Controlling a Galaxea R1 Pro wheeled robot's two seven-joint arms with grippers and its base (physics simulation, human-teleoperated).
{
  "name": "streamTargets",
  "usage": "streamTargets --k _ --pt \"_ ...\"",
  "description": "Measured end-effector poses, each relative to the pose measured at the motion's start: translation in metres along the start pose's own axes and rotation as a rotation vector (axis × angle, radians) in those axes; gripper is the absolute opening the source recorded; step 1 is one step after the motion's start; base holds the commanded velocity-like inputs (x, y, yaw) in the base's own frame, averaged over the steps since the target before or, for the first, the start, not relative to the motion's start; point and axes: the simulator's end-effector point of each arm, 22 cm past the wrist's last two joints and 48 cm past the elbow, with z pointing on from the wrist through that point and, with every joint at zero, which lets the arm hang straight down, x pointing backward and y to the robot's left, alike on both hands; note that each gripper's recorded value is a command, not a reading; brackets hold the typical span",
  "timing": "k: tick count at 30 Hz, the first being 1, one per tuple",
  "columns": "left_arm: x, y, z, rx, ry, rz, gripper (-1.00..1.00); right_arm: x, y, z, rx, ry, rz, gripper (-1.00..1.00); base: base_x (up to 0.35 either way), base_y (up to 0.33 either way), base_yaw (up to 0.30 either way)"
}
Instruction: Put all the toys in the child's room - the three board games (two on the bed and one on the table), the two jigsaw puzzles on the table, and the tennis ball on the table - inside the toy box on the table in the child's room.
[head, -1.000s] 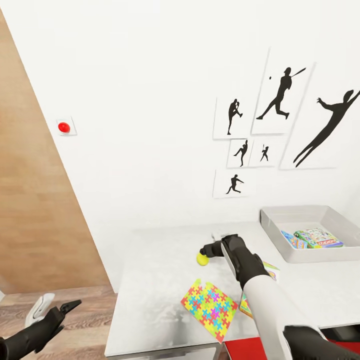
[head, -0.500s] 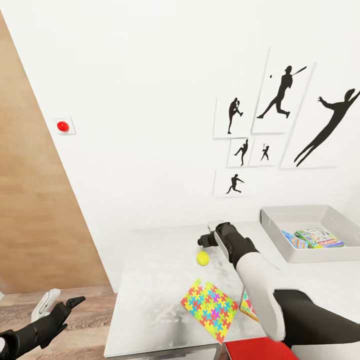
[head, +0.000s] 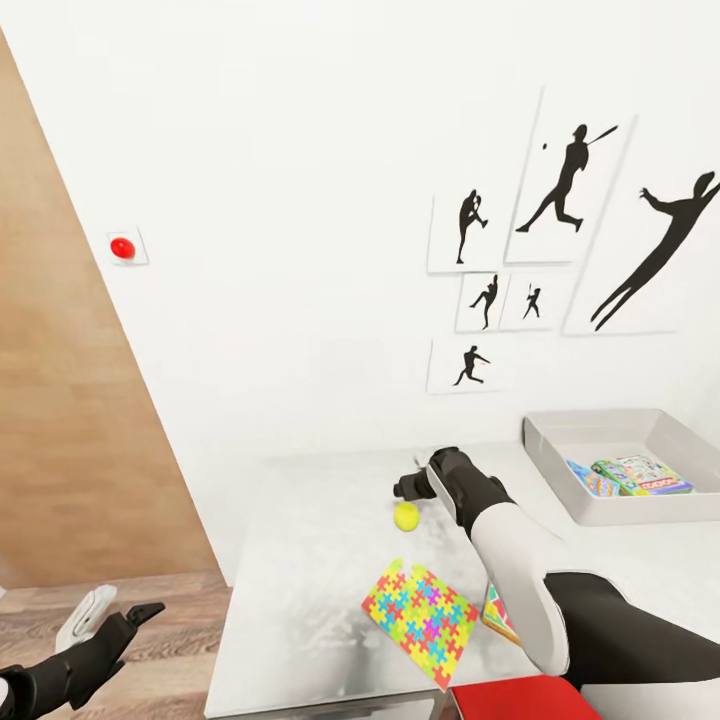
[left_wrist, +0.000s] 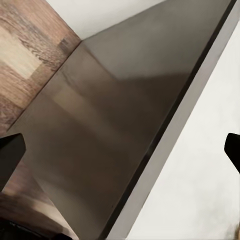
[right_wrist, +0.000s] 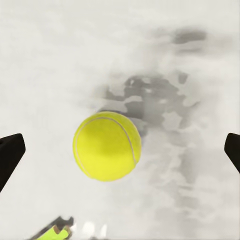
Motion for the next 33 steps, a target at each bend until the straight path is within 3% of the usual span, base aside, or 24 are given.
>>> streamTargets --k 33 --pt "0.003 0.013 0.03 -0.002 0.001 0.002 1.0 0.02 0.001 0.036 -0.013 0.02 0.01 1.0 0.0 0.0 0.0"
